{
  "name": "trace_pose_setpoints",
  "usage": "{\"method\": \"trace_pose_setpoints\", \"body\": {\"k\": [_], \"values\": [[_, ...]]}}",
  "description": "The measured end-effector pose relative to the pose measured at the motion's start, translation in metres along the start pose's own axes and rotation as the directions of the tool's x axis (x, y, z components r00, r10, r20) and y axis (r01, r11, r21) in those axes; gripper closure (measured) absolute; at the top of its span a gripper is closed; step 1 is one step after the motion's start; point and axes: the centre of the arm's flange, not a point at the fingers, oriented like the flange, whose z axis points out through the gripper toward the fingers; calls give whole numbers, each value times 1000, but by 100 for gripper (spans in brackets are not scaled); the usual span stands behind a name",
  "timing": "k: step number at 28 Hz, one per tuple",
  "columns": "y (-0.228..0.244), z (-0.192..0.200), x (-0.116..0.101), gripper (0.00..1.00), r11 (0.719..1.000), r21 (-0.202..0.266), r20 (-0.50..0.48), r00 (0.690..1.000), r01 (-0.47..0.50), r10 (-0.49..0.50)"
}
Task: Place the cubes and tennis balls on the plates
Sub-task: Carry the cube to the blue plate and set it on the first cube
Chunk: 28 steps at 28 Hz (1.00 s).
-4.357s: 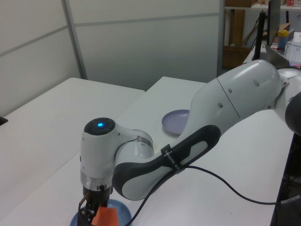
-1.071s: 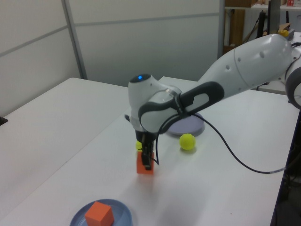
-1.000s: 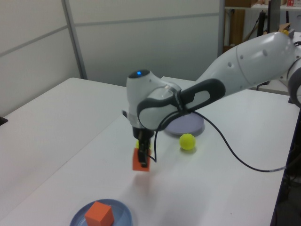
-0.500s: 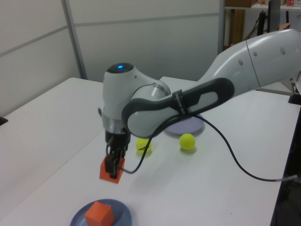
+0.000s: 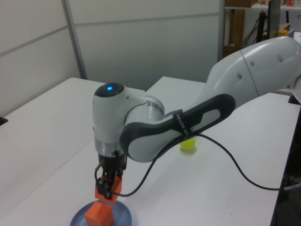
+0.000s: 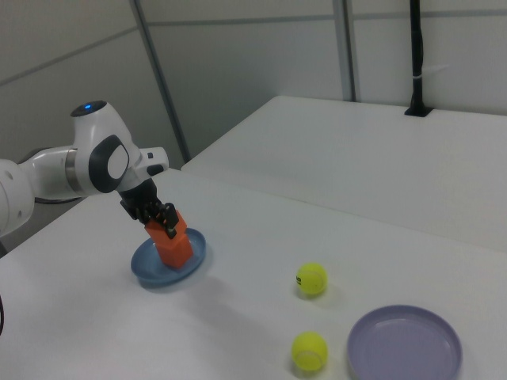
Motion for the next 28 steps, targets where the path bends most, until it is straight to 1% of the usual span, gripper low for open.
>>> {"method": "trace_pose_setpoints", "body": {"k": [6,9,17,28], "values": [[-3,32,-2,37,1000,-4,47,999,1,-1],[-3,40,-1,37,1000,-4,56,998,-1,1],[-8,35,5,37,1000,4,39,999,-5,5],[-12,15,16,37,1000,18,-2,1000,-12,12]]}}
